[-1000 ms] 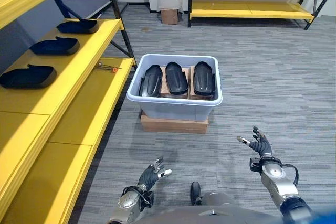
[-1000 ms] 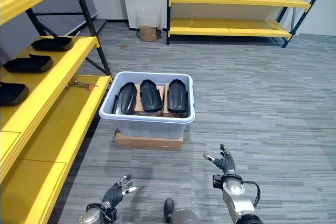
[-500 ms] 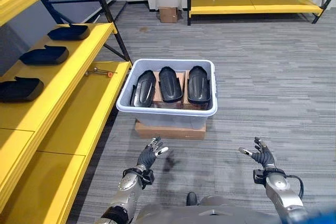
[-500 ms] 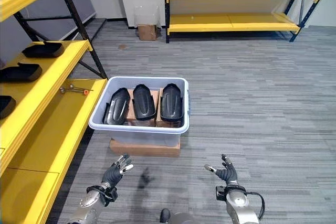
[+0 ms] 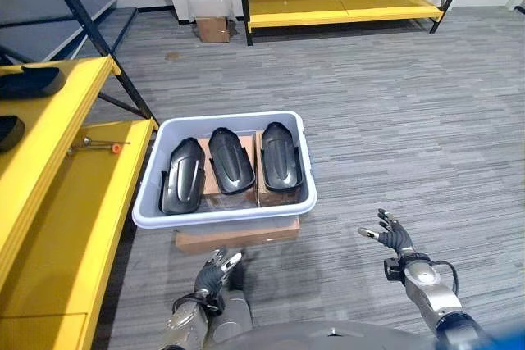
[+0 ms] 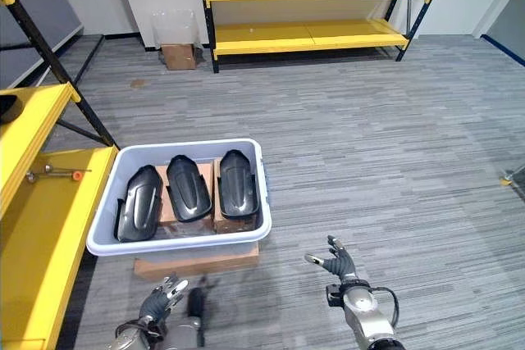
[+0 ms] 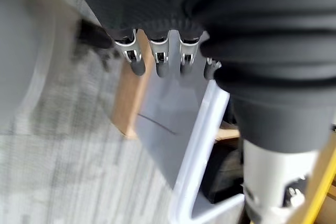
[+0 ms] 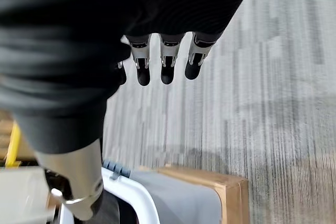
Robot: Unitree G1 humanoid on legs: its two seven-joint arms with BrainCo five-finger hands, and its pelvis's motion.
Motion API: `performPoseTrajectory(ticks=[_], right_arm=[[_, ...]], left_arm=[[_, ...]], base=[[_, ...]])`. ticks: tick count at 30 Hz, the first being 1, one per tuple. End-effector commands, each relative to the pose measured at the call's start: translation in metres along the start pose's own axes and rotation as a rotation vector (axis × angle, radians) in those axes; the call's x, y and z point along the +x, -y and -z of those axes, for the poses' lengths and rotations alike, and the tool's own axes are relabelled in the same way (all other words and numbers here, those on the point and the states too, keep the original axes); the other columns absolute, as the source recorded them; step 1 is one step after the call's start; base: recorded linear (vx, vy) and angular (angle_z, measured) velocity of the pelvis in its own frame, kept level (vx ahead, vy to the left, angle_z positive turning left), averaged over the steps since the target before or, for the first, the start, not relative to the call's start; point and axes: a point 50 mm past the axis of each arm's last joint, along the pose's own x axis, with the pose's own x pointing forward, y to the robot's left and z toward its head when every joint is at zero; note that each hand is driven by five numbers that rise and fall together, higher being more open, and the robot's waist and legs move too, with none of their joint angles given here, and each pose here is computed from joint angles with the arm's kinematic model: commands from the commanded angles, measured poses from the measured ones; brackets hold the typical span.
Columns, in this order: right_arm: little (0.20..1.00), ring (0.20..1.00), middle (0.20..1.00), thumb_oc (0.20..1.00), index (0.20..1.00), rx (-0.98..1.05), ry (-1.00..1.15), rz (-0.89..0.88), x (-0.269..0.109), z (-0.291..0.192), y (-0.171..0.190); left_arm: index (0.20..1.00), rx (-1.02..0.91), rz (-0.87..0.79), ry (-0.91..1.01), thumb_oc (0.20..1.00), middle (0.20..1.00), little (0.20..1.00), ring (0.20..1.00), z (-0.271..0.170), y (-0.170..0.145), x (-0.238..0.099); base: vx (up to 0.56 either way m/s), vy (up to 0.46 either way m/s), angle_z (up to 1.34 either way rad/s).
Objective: Move parts from the plastic box to the shelf.
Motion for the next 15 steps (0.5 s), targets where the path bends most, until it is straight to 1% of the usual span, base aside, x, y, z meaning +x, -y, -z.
performPoseTrajectory(ticks=[1,5,8,12,15], right_arm=[[1.0,1.0,1.0,1.0,1.0,0.013,0.119,-0.029,-0.008,-0.014,-0.002],[1.0,1.0,1.0,1.0,1.0,0.006,0.151,-0.047,-0.007,-0.02,-0.009],[1.0,1.0,1.0,1.0,1.0,-0.004,0.172,-0.053,-0.006,-0.027,-0.014],[1.0,1.0,1.0,1.0,1.0,-0.004,0.19,-0.049,-0.003,-0.035,-0.02],[1.0,1.0,1.0,1.0,1.0,0.004,0.196,-0.045,0.0,-0.041,-0.025]], left_arm=[[1.0,0.173,0.061,0.111,1.0,1.0,1.0,1.0,-0.027,-0.004,0.0],[1.0,0.202,0.035,0.113,1.0,1.0,1.0,1.0,-0.029,-0.012,-0.003],[1.0,0.197,0.006,0.127,1.0,1.0,1.0,1.0,-0.032,-0.02,-0.006],[1.0,0.176,-0.004,0.141,1.0,1.0,1.0,1.0,-0.033,-0.02,-0.007],[1.0,0.159,-0.009,0.145,1.0,1.0,1.0,1.0,-0.026,-0.019,-0.011]], base=[[0.19,0.547,-0.06],[0.1,0.335,-0.03],[0.04,0.247,-0.07],[0.04,0.208,-0.22],[0.03,0.061,-0.44]])
